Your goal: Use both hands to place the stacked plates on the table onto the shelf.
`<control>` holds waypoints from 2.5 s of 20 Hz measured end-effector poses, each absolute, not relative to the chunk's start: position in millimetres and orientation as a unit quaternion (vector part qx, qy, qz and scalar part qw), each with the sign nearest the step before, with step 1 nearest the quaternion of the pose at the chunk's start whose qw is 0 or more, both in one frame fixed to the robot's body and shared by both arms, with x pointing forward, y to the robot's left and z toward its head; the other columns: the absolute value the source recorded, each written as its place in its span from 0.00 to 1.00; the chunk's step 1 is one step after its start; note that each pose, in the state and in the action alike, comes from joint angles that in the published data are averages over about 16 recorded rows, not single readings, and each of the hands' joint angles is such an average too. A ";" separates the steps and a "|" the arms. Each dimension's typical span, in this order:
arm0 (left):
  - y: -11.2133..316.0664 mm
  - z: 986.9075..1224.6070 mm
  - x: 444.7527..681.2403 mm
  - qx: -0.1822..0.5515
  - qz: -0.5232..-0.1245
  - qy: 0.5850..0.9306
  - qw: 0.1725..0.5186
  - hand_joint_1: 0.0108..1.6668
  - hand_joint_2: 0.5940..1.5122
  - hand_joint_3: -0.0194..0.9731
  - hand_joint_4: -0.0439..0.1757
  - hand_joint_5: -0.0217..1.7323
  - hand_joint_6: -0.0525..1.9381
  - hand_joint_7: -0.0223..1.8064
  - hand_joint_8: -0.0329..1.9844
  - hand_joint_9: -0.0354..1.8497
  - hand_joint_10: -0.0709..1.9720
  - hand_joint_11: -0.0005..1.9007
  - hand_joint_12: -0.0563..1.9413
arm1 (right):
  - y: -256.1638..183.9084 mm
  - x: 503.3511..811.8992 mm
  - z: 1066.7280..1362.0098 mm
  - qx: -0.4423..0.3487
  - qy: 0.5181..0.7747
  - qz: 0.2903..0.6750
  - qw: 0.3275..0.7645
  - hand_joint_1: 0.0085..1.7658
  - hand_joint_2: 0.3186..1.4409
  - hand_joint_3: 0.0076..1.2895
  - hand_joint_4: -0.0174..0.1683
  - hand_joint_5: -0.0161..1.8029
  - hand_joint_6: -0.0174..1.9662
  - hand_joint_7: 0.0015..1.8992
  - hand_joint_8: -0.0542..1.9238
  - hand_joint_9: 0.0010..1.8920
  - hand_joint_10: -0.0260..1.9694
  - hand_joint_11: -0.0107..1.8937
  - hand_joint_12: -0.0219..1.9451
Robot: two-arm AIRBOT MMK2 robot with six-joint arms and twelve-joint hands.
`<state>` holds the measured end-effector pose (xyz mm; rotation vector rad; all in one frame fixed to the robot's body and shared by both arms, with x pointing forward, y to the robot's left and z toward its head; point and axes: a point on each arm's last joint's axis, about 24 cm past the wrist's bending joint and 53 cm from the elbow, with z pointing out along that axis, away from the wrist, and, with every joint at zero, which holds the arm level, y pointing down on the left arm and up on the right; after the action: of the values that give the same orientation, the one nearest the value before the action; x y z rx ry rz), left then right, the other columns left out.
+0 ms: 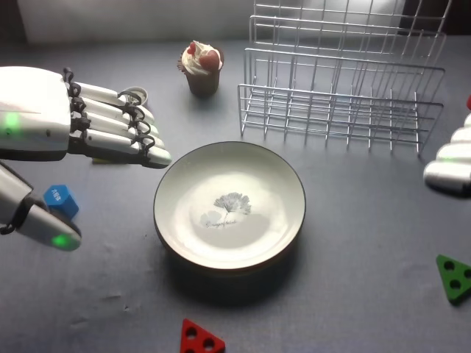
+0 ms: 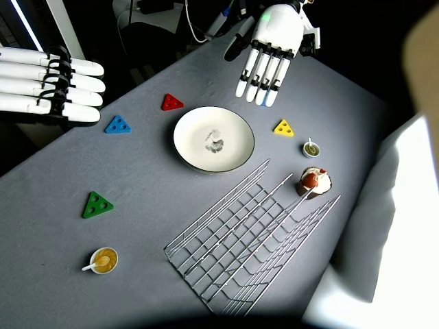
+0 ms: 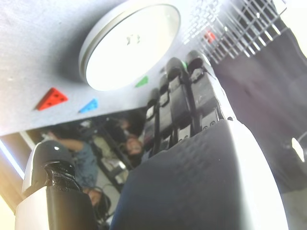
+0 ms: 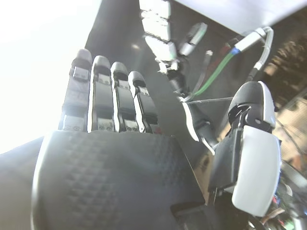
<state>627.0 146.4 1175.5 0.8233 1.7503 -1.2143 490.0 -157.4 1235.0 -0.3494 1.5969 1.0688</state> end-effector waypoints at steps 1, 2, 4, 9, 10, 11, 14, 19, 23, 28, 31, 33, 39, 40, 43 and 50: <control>146.4 1175.5 626.8 0.328 -0.484 0.697 0.416 0.01 0.47 0.03 0.20 0.12 0.02 0.17 0.01 0.17 0.04 0.10 0.10 | -157.6 490.1 1234.9 -0.149 0.678 0.453 0.560 0.02 0.59 0.02 0.11 0.12 0.02 0.13 0.04 0.13 0.02 0.10 0.08; 146.3 1175.6 626.6 0.327 -0.484 0.697 0.415 0.01 0.47 0.03 0.20 0.12 0.02 0.17 0.01 0.17 0.04 0.10 0.10 | -157.8 490.3 1234.8 -0.149 0.678 0.453 0.560 0.01 0.59 0.02 0.11 0.12 0.02 0.13 0.04 0.13 0.02 0.10 0.08; 146.1 1175.7 626.3 0.327 -0.486 0.697 0.414 0.01 0.47 0.03 0.20 0.13 0.02 0.17 0.01 0.17 0.04 0.10 0.10 | -158.3 490.8 1234.6 -0.149 0.678 0.452 0.560 0.01 0.59 0.02 0.11 0.12 0.02 0.13 0.03 0.13 0.02 0.10 0.08; 145.8 1177.5 625.1 0.326 -0.490 0.695 0.414 0.01 0.48 0.02 0.20 0.13 0.02 0.17 0.01 0.17 0.04 0.11 0.09 | -161.2 494.5 1232.9 -0.145 0.681 0.447 0.562 0.01 0.60 0.01 0.11 0.12 0.02 0.13 0.03 0.13 0.01 0.10 0.07; 145.9 1178.5 624.9 0.327 -0.491 0.693 0.415 0.01 0.48 0.02 0.20 0.13 0.02 0.17 0.01 0.17 0.04 0.11 0.09 | -162.5 496.0 1232.3 -0.143 0.682 0.445 0.563 0.01 0.60 0.01 0.11 0.12 0.02 0.13 0.03 0.13 0.01 0.10 0.07; 146.0 1179.9 624.8 0.327 -0.493 0.691 0.416 0.01 0.48 0.02 0.20 0.13 0.02 0.16 0.01 0.17 0.04 0.11 0.08 | -163.6 497.4 1231.8 -0.141 0.683 0.443 0.564 0.01 0.60 0.01 0.11 0.12 0.02 0.13 0.03 0.13 0.01 0.10 0.06; 147.2 1185.1 624.6 0.326 -0.499 0.683 0.421 0.01 0.48 0.02 0.20 0.13 0.02 0.16 0.01 0.17 0.04 0.11 0.08 | -166.0 501.0 1230.4 -0.137 0.685 0.438 0.565 0.01 0.60 0.01 0.11 0.12 0.02 0.13 0.03 0.13 0.01 0.11 0.06; 149.2 1193.2 621.9 0.327 -0.513 0.669 0.427 0.01 0.48 0.02 0.20 0.12 0.02 0.16 0.02 0.16 0.04 0.11 0.08 | -170.0 507.0 1228.4 -0.129 0.689 0.431 0.568 0.01 0.60 0.01 0.11 0.12 0.02 0.13 0.03 0.13 0.01 0.11 0.06; 150.8 1201.0 619.7 0.326 -0.525 0.656 0.434 0.01 0.48 0.02 0.20 0.13 0.03 0.17 0.02 0.17 0.04 0.11 0.07 | -172.1 510.8 1228.3 -0.124 0.690 0.428 0.571 0.01 0.60 0.01 0.11 0.13 0.02 0.13 0.03 0.13 0.01 0.11 0.05; 153.1 1207.2 613.7 0.328 -0.537 0.646 0.433 0.01 0.47 0.02 0.19 0.13 0.03 0.18 0.02 0.18 0.04 0.12 0.06 | -171.5 511.3 1229.3 -0.124 0.688 0.428 0.572 0.01 0.60 0.01 0.11 0.13 0.02 0.14 0.03 0.13 0.01 0.12 0.04; 152.6 1207.9 606.8 0.337 -0.539 0.641 0.430 0.01 0.47 0.02 0.19 0.14 0.03 0.18 0.02 0.18 0.04 0.13 0.06 | -171.2 511.7 1230.6 -0.124 0.686 0.429 0.574 0.01 0.60 0.01 0.12 0.14 0.02 0.14 0.03 0.13 0.01 0.12 0.04; 151.0 1206.5 601.6 0.345 -0.538 0.640 0.427 0.01 0.46 0.02 0.19 0.14 0.03 0.18 0.02 0.19 0.04 0.13 0.06 | -170.9 511.8 1231.3 -0.124 0.685 0.429 0.575 0.01 0.60 0.01 0.12 0.14 0.02 0.14 0.03 0.13 0.01 0.12 0.04; 141.8 1192.9 584.4 0.376 -0.524 0.643 0.412 0.01 0.46 0.02 0.19 0.15 0.03 0.18 0.02 0.18 0.04 0.13 0.05 | -170.2 512.0 1232.2 -0.126 0.683 0.430 0.577 0.01 0.60 0.01 0.12 0.14 0.02 0.14 0.03 0.13 0.01 0.11 0.03; 139.8 1190.2 582.0 0.381 -0.521 0.644 0.411 0.01 0.46 0.02 0.19 0.15 0.03 0.18 0.02 0.18 0.04 0.13 0.05 | -170.0 512.0 1232.3 -0.126 0.683 0.430 0.578 0.01 0.60 0.01 0.12 0.14 0.02 0.14 0.03 0.13 0.01 0.11 0.03; 132.3 1180.9 576.4 0.394 -0.508 0.649 0.407 0.01 0.46 0.02 0.19 0.15 0.03 0.17 0.02 0.17 0.04 0.13 0.05 | -169.5 511.8 1232.6 -0.127 0.682 0.430 0.578 0.01 0.60 0.01 0.12 0.14 0.02 0.14 0.03 0.13 0.01 0.11 0.03; 120.2 1157.0 578.5 0.409 -0.466 0.668 0.411 0.00 0.46 0.02 0.20 0.15 0.03 0.17 0.02 0.16 0.04 0.13 0.05 | -168.9 511.8 1232.5 -0.130 0.681 0.430 0.579 0.01 0.60 0.01 0.12 0.14 0.02 0.14 0.03 0.13 0.01 0.11 0.03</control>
<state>578.5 120.2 1157.0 1.0301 1.6805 -1.1730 511.8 -168.9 1232.5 -0.3048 1.5912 1.0044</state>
